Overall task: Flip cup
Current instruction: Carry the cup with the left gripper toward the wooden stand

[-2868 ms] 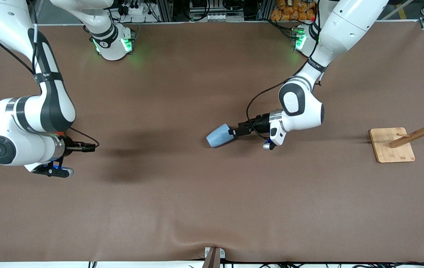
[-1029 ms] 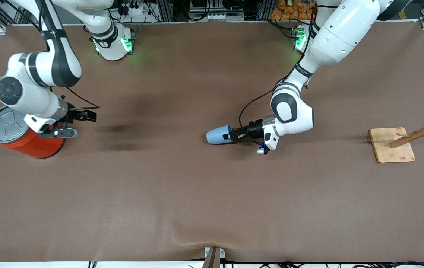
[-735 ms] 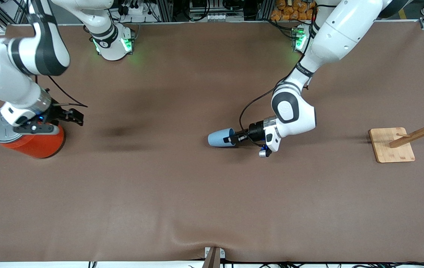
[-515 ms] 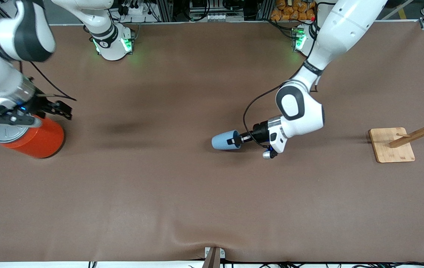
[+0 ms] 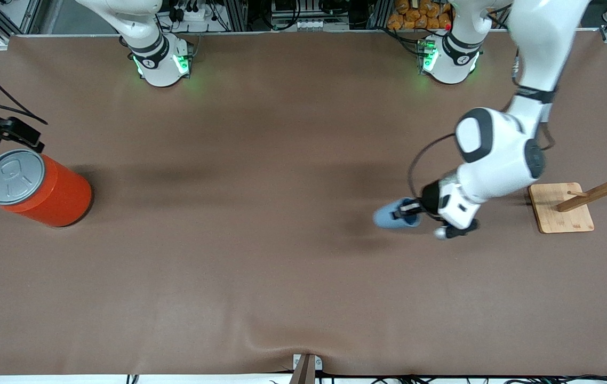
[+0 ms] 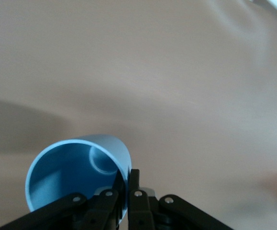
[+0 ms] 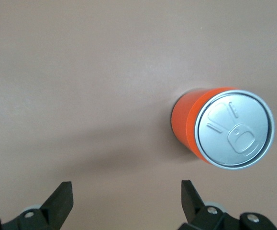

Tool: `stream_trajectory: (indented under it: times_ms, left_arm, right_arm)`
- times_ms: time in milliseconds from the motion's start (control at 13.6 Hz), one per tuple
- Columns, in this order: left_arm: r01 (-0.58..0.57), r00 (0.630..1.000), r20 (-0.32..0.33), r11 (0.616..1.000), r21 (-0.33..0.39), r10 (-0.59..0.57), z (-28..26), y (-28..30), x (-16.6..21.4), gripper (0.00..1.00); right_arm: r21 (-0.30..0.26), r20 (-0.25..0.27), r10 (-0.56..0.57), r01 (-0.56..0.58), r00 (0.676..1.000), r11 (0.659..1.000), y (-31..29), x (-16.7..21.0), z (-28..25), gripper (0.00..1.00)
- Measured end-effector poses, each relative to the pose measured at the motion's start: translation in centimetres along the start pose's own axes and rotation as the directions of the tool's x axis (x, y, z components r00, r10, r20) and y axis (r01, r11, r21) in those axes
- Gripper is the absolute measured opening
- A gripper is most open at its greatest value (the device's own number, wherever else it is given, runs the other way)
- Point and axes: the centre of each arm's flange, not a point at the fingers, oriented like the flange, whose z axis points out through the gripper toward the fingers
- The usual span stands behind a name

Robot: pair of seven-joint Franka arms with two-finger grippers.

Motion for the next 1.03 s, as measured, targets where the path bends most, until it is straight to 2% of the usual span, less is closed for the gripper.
stream_trajectory:
  times_ms: [368, 515, 662, 809, 1029]
  left_arm:
    - [-0.054, 0.997, -0.041, 0.976, 0.211, 0.065, -2.7, -7.7, 3.1, 0.05]
    - [-0.039, 0.998, -0.038, 0.968, 0.247, 0.050, -2.5, -10.5, 3.4, 0.05]
    - [-0.044, 0.996, -0.064, 0.959, 0.279, 0.064, -1.1, -12.9, 2.9, 0.05]
    - [-0.044, 0.994, -0.086, 0.956, 0.290, 0.072, -0.1, -14.4, 2.4, 0.05]
    - [-0.053, 0.993, -0.083, 0.951, 0.305, 0.082, 0.7, -14.8, 1.8, 0.05]
  right_arm:
    - [0.048, -0.016, -0.033, 0.033, 0.999, 0.998, -2.1, 1.1, -2.5, 1.00]
    - [0.050, -0.035, -0.081, 0.082, 0.996, 0.995, -2.4, 1.2, -3.3, 1.00]
    - [0.045, -0.040, -0.181, 0.182, 0.983, 0.982, -2.4, 1.2, -3.5, 1.00]
    - [0.046, -0.019, -0.249, 0.250, 0.968, 0.967, -2.2, 1.0, -3.3, 1.00]
    - [0.051, 0.016, -0.268, 0.267, 0.963, 0.962, -2.2, 0.6, -3.0, 1.00]
